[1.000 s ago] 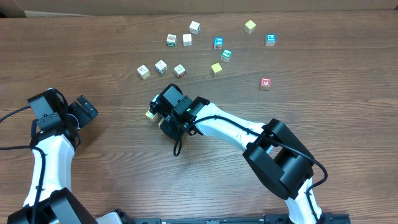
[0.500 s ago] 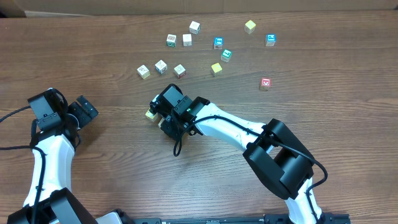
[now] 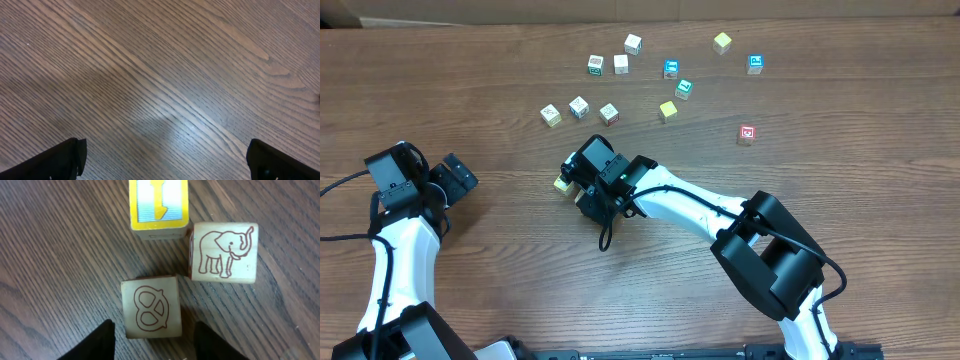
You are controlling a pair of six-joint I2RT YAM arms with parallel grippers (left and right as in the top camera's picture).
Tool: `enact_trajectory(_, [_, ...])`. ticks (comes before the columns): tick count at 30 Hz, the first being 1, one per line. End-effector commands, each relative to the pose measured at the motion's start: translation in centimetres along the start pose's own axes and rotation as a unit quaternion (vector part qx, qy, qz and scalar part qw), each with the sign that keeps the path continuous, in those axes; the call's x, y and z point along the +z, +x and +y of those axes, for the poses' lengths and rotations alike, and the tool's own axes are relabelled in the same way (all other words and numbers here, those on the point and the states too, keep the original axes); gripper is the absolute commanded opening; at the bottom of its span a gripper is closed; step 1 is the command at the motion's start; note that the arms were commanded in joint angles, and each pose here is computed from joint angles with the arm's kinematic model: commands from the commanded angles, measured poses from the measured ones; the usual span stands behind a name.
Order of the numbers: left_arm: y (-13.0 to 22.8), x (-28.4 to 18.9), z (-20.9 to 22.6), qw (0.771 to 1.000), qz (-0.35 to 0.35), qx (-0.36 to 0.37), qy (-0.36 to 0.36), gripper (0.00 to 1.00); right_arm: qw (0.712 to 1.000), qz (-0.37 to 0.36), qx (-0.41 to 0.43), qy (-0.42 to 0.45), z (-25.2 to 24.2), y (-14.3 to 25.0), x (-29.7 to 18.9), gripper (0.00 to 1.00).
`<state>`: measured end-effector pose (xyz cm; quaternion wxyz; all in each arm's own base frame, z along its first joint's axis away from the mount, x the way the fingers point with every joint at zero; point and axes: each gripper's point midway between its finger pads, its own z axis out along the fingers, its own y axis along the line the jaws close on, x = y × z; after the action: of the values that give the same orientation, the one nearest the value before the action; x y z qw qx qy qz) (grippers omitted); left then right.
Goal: Form a circle
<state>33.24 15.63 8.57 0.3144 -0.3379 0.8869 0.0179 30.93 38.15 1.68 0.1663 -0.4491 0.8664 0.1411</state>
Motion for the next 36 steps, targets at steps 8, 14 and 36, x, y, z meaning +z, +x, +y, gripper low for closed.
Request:
enact_trajectory(8, [-0.3,-0.4,0.0,1.0,-0.007,-0.006,0.003,0.99,0.998,-0.066,0.001,0.006,0.2,-4.4,-4.2,0.6])
enact_trajectory(14, [-0.3,-0.4,0.0,1.0,-0.007,-0.006,0.003,1.0,0.994,-0.081,0.076,0.019,-1.5,-4.8,-5.3,0.6])
enact_trajectory(36, [-0.3,-0.4,0.0,1.0,-0.007,-0.006,0.003,0.99,0.927,-0.065,0.345,0.129,-13.9,1.9,-4.5,1.0])
